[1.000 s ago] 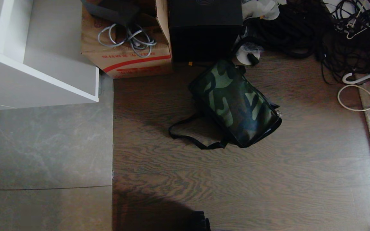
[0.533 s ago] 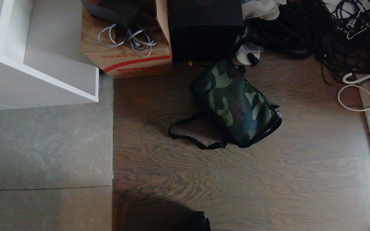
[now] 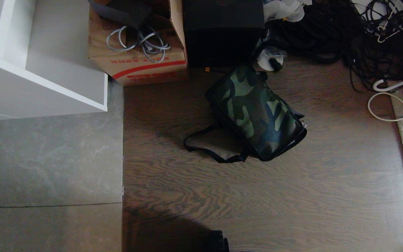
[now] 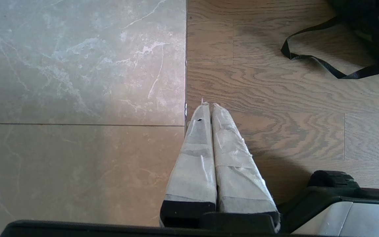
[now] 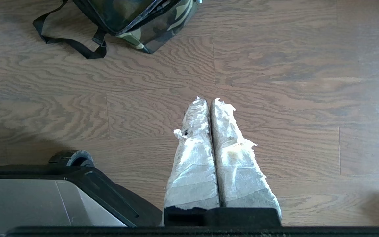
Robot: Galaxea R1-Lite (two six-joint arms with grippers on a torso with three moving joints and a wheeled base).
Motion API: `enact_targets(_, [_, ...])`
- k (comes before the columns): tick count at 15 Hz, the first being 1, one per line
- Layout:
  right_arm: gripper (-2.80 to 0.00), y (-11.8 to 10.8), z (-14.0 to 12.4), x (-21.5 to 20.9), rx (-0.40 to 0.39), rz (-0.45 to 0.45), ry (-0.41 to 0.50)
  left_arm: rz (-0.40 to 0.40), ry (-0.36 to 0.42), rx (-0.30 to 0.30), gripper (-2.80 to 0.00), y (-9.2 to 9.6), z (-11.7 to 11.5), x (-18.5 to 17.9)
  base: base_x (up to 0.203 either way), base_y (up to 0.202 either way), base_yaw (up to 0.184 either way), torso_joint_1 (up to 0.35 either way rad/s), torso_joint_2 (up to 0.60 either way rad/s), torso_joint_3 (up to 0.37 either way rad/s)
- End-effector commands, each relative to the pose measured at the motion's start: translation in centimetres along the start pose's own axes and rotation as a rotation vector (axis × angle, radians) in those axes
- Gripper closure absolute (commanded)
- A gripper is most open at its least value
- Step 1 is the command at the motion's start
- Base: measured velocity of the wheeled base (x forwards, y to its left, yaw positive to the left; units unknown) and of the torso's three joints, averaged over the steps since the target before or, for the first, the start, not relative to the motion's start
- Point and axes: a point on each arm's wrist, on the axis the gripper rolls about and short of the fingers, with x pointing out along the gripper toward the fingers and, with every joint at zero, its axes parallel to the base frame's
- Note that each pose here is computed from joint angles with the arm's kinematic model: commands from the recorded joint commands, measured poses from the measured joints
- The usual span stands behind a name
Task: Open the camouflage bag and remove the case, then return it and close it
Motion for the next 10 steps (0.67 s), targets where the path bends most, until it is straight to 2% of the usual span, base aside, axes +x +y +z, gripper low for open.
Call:
enact_targets(1, [0.0,0.0,0.01,0.03,0.0,0.002,0.004,0.0,-0.001,0.0,0.0,0.0,0.0,0.0,0.0,0.0,0.0,0.0,0.0,0.0])
enact_targets(10, [0.0,0.0,0.01,0.03,0.0,0.001,0.004,0.0,-0.001,0.0,0.0,0.0,0.0,0.0,0.0,0.0,0.0,0.0,0.0,0.0])
